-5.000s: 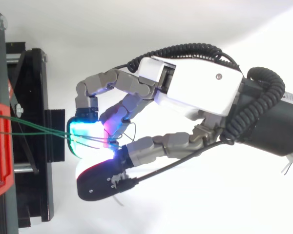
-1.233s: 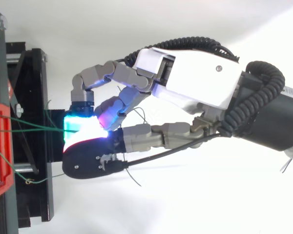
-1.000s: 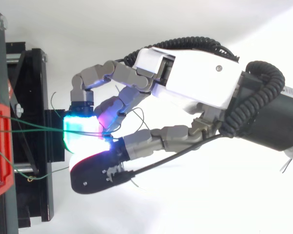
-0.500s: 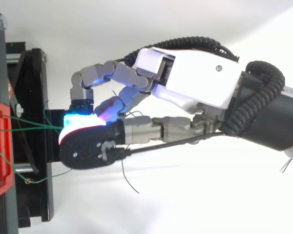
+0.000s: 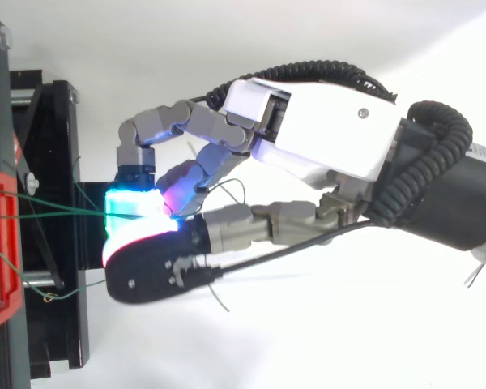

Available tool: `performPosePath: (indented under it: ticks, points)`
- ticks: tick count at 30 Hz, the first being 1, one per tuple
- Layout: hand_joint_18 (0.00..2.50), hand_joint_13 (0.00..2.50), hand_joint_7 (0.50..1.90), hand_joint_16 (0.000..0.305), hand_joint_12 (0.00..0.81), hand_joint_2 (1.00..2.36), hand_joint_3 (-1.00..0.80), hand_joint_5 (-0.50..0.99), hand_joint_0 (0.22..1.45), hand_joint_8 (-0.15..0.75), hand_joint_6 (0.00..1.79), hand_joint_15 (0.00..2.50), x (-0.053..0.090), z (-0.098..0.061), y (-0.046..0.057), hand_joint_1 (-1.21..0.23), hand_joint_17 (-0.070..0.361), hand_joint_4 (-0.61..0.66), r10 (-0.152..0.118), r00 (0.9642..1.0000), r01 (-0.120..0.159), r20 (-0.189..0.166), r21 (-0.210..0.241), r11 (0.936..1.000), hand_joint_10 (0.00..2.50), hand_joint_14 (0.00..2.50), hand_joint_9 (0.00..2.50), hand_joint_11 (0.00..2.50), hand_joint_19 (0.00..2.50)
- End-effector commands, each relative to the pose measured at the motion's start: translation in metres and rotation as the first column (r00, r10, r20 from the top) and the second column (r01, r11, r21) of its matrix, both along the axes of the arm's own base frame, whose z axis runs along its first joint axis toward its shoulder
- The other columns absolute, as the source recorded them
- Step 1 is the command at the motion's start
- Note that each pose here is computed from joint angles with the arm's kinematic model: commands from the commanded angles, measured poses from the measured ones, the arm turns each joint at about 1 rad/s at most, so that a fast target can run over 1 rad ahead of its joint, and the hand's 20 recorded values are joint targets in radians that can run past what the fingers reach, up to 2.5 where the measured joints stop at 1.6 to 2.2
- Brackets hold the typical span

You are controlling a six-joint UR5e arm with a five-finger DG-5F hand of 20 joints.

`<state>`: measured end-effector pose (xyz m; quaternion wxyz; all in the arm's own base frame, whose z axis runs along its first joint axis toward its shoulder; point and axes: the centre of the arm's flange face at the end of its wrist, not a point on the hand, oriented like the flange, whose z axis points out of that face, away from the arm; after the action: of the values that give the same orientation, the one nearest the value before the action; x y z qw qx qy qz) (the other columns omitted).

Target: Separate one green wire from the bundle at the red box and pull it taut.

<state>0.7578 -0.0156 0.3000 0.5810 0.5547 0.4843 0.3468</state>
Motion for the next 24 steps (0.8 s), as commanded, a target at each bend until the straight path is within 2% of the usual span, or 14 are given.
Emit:
performPosePath:
  ticks: [1, 5, 6, 8, 12, 17, 24]
  points:
    - [0.78, 0.9, 1.38, 0.06, 0.406, 1.0, -0.46, -0.15, 0.6, 0.376, 0.69, 0.45, -0.0003, -0.0001, -0.0008, -0.35, 0.135, 0.18, 0.0, 1.0, 0.0, -0.003, -0.002, 1.0, 0.02, 0.02, 1.06, 0.71, 0.54]
    - [0.78, 0.91, 1.41, 0.06, 0.408, 1.02, -0.28, -0.15, 0.63, 0.376, 0.67, 0.45, -0.0001, 0.0, -0.0019, -0.41, 0.135, 0.18, -0.002, 1.0, 0.002, -0.002, -0.003, 1.0, 0.02, 0.02, 1.07, 0.71, 0.55]
    - [0.78, 0.91, 1.38, 0.06, 0.406, 1.02, -0.21, -0.15, 0.65, 0.385, 0.67, 0.44, -0.0001, 0.0, -0.0019, -0.46, 0.134, 0.19, -0.002, 1.0, 0.002, -0.002, -0.003, 1.0, 0.02, 0.02, 1.07, 0.71, 0.54]
    - [0.78, 0.91, 1.35, 0.06, 0.405, 1.02, -0.16, -0.15, 0.64, 0.382, 0.66, 0.44, 0.0, 0.0001, -0.0021, -0.51, 0.134, 0.2, -0.003, 1.0, 0.003, -0.001, -0.003, 1.0, 0.02, 0.02, 1.07, 0.72, 0.54]
    - [0.77, 0.89, 1.39, 0.06, 0.403, 1.03, -0.07, -0.16, 0.64, 0.371, 0.66, 0.44, -0.0003, -0.0001, -0.0031, -0.68, 0.134, 0.19, -0.003, 1.0, 0.003, -0.004, -0.005, 1.0, 0.02, 0.02, 1.03, 0.73, 0.53]
    - [0.77, 0.89, 1.37, 0.06, 0.4, 1.02, -0.11, -0.18, 0.65, 0.364, 0.71, 0.44, -0.0006, -0.0008, -0.0032, -0.71, 0.135, 0.21, -0.003, 1.0, 0.003, -0.006, -0.005, 1.0, 0.02, 0.02, 0.99, 0.73, 0.52]
    - [0.76, 0.89, 1.27, 0.059, 0.395, 1.02, -0.28, -0.2, 0.63, 0.363, 0.77, 0.45, -0.0004, -0.0001, -0.0033, -0.75, 0.134, 0.21, -0.004, 1.0, 0.004, -0.004, -0.005, 1.0, 0.02, 0.02, 0.96, 0.72, 0.52]
